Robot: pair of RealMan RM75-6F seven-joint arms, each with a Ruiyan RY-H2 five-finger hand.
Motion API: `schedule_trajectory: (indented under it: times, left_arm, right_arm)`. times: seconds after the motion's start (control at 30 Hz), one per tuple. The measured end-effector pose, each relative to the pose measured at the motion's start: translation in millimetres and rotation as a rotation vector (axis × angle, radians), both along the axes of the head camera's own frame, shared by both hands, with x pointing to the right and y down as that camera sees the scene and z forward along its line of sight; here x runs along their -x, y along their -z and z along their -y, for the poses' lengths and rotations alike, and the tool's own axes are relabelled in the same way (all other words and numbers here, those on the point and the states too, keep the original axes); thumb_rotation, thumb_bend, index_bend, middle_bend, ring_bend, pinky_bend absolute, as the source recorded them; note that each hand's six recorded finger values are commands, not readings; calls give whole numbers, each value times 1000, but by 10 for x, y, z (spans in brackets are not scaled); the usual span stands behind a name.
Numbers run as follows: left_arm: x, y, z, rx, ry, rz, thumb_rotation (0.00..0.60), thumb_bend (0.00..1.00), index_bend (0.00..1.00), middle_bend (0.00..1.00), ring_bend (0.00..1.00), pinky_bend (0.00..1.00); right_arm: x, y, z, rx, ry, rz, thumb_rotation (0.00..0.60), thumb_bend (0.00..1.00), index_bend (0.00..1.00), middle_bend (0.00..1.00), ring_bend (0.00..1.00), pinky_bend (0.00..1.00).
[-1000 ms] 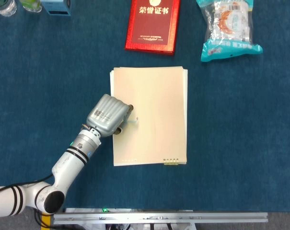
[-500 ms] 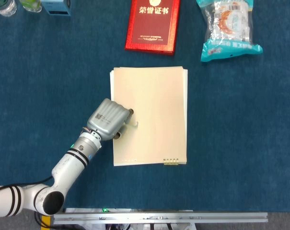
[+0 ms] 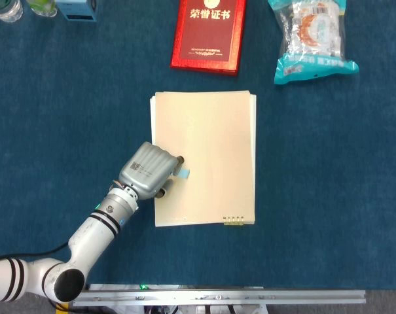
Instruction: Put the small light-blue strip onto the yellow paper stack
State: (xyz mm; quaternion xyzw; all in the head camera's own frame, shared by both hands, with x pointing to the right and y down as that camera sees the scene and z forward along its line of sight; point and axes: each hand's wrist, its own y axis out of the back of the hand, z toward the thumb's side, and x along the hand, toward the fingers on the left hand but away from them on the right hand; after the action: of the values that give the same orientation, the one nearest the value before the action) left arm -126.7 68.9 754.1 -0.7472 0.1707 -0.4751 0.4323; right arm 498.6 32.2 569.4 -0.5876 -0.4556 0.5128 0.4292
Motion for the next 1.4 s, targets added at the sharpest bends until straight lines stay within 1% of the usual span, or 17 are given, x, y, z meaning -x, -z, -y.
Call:
schedule_trajectory:
  times: [0.13, 0.3, 0.43, 0.73, 0.93, 1.4]
  left_arm:
    - [-17, 17, -1, 14, 9, -17, 600, 403, 424, 1000, 1000, 1000]
    - [-17, 2, 6, 25, 12, -12, 600, 404, 400, 1000, 1000, 1000]
    - [0, -14, -1, 29, 12, 1, 600, 403, 398, 1000, 1000, 1000]
    - [-51, -13, -43, 52, 5, -9, 600, 403, 396, 1000, 1000, 1000]
    - [-76, -37, -27, 55, 8, -8, 600, 404, 391, 1000, 1000, 1000]
    - [-167, -65, -91, 67, -13, -9, 600, 403, 391, 1000, 1000, 1000]
  right_arm:
    - [-6, 6, -6, -1, -1, 0, 600, 89, 155, 262, 119, 225]
    - [-18, 15, -19, -2, -6, 1, 600, 88, 155, 262, 119, 225]
    - [-31, 24, -28, -3, -10, 1, 600, 88, 155, 262, 119, 225]
    - [-58, 42, -48, -6, -16, 1, 600, 89, 155, 262, 118, 225]
    - [-80, 46, -57, -6, -22, -1, 600, 89, 155, 262, 119, 225]
    - [-103, 46, -67, -7, -29, -4, 600, 88, 155, 262, 119, 225]
